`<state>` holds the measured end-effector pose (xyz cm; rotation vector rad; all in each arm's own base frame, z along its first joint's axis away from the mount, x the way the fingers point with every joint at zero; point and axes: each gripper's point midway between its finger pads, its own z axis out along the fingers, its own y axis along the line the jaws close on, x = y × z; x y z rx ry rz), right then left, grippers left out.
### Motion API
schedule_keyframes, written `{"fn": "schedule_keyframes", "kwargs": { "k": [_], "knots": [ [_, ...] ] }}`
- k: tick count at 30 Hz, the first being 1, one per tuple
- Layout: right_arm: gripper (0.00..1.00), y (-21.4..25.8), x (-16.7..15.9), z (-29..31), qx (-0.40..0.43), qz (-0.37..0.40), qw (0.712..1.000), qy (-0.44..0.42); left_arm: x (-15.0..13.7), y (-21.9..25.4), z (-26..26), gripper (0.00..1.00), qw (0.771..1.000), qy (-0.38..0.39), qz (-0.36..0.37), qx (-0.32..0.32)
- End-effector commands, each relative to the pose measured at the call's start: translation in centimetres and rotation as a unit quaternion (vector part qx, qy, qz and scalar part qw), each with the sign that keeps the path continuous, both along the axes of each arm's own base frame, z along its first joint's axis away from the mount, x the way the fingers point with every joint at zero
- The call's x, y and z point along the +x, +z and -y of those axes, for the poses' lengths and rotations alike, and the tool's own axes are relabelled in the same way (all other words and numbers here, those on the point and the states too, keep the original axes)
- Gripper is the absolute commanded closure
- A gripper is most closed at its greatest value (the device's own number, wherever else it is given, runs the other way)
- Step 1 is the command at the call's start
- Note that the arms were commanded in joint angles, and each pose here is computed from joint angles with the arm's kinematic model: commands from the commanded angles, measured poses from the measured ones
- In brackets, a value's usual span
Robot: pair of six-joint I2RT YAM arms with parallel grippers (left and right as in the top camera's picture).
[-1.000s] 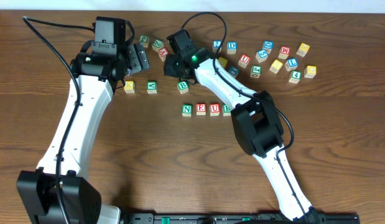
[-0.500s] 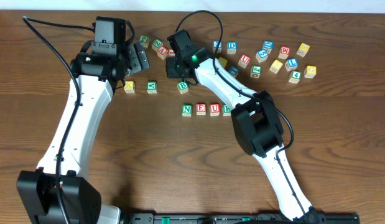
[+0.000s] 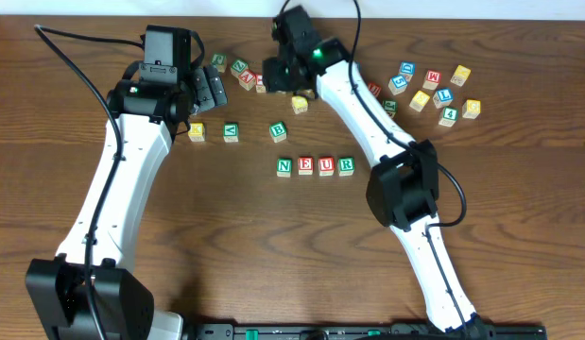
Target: Spell out NEURIPS
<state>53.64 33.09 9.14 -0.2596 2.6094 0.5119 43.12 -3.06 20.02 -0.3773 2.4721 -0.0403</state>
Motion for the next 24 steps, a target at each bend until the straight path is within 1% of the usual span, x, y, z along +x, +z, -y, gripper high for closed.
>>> {"fn": "schedule_keyframes", "kwargs": {
  "k": [1,6,12,18,19,20,21,24],
  "knots": [
    [0.44,1.2,-0.2,-0.4,-0.004,0.015,0.999,0.031,0.1,-0.6,-0.1,0.02,1.0,-0.003,-0.008,0.003],
    [0.41,3.5,-0.1,1.2,-0.004,0.012,1.0,0.02,0.1,-0.6,-0.1,0.02,1.0,-0.003,-0.008,0.003],
    [0.37,7.9,-0.1,6.1,-0.015,0.011,1.0,-0.001,0.2,-0.5,0.0,0.02,1.0,-0.001,-0.004,0.0],
    [0.36,8.1,-0.8,11.1,-0.043,-0.023,0.999,-0.015,0.3,-0.6,0.8,0.02,1.0,-0.008,-0.004,-0.02],
    [0.36,8.0,-0.8,12.1,-0.046,-0.031,0.998,-0.022,0.6,-0.7,1.0,0.14,1.0,-0.011,-0.001,-0.022],
    [0.36,7.8,-0.8,12.9,-0.048,-0.038,0.998,-0.029,1.0,-0.6,1.4,0.17,0.999,-0.019,0.004,-0.025],
    [0.35,7.6,-0.9,14.2,-0.051,-0.049,0.997,-0.04,1.5,-0.4,2.6,0.23,0.998,-0.051,0.016,-0.032],
    [0.36,7.3,-0.9,16.2,-0.055,-0.064,0.995,-0.056,2.4,0.1,4.2,0.26,0.996,-0.07,0.033,-0.04]
  ]
}}
